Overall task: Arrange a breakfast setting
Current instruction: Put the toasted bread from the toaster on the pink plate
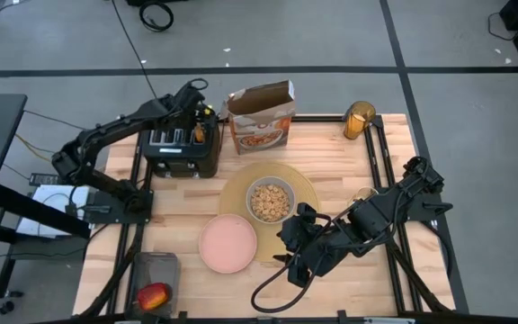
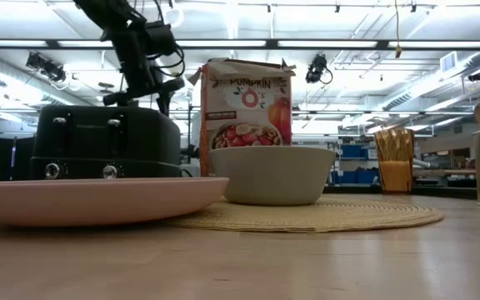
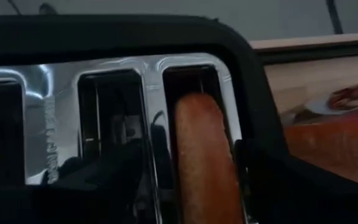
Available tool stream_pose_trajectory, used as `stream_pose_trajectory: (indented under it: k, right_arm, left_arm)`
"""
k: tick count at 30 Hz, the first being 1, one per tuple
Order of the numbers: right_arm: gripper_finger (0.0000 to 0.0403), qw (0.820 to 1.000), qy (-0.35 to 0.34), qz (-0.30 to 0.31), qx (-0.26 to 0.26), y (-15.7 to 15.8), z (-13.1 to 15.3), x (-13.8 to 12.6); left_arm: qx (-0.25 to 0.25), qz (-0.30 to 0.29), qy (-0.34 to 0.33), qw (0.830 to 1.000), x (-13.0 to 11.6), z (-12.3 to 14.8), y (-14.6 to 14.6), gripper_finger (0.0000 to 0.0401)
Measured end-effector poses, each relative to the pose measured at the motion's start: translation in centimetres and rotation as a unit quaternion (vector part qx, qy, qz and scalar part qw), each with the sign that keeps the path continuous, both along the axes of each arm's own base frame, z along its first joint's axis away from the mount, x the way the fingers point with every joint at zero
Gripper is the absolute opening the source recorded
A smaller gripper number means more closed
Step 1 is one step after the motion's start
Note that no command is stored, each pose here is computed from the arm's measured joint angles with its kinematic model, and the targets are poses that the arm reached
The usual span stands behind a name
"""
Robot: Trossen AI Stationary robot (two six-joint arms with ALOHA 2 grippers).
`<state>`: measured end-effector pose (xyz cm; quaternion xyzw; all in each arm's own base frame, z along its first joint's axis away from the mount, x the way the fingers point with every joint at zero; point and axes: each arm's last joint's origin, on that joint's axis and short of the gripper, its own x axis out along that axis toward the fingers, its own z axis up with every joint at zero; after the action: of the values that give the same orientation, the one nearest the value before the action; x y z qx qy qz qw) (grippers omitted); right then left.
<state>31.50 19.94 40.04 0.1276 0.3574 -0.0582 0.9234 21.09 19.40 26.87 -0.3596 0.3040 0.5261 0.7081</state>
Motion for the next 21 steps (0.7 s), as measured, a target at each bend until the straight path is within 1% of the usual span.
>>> stream_pose_trajectory:
  k: [4,11,18,21]
  right_arm:
    - [0.0266,1.0,0.004,0.004,0.007,-0.1,0.0,0.1]
    - [0.0266,0.999,0.018,0.012,0.033,-0.5,-0.1,0.4]
    - [0.0266,0.998,0.029,0.024,0.051,-0.6,-0.1,0.5]
    - [0.0266,0.998,0.031,0.028,0.054,-0.6,-0.1,0.5]
  left_arm:
    - [0.02,-0.001,-0.001,1.0,0.5,0.4,-0.3,0.0257]
    - [0.029,0.015,0.008,0.999,1.1,0.2,-1.2,0.0199]
    - [0.01,0.038,0.03,0.999,0.4,-0.1,-1.1,0.016]
    - [0.009,0.039,0.027,0.999,0.2,0.0,-1.0,0.0135]
